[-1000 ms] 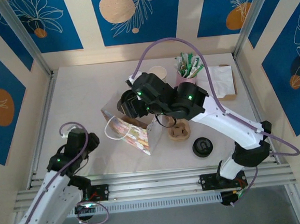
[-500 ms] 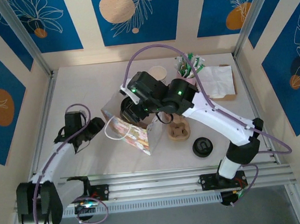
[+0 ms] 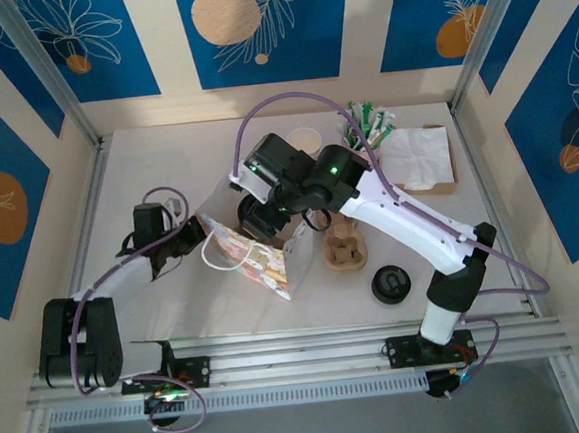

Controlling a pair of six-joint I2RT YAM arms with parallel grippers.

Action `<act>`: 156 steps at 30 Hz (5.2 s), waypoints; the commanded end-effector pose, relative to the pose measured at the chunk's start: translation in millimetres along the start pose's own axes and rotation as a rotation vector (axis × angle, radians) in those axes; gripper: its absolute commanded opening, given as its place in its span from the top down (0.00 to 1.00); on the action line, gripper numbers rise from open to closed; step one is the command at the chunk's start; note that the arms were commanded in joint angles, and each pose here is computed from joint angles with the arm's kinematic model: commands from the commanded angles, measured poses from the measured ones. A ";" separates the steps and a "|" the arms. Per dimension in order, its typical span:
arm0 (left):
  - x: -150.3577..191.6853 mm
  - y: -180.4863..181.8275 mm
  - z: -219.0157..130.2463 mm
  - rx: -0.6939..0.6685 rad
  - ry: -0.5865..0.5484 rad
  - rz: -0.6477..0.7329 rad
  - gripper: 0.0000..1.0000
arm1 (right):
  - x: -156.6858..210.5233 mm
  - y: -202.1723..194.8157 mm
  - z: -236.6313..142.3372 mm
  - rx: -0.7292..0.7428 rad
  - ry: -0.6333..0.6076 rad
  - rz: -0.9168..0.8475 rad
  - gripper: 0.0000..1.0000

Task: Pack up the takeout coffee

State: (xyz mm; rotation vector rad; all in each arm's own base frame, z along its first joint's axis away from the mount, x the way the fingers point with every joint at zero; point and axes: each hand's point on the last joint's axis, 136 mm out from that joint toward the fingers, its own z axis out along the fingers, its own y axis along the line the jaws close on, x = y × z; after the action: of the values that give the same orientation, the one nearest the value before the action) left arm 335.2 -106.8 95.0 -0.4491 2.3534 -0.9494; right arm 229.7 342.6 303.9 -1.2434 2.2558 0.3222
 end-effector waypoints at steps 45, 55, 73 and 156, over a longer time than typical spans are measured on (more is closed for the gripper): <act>49.3 -10.6 27.3 -0.028 0.145 0.132 0.37 | 57.6 4.3 65.8 -0.035 0.304 -0.059 0.43; 55.3 -0.4 33.1 -0.061 0.176 0.091 0.38 | 66.4 11.4 88.7 -0.055 0.361 -0.062 0.45; 65.4 10.6 39.9 -0.070 0.200 0.047 0.38 | 55.6 18.2 112.8 -0.059 0.320 -0.051 0.46; 71.2 37.4 23.4 -0.219 0.186 0.062 0.39 | 145.4 15.6 181.3 0.020 0.565 -0.026 0.47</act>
State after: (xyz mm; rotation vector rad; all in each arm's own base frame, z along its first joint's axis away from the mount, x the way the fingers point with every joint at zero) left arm 300.5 -136.8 34.1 -0.3782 2.5905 -0.8140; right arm 240.8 365.5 127.2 -1.3923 2.4995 0.1074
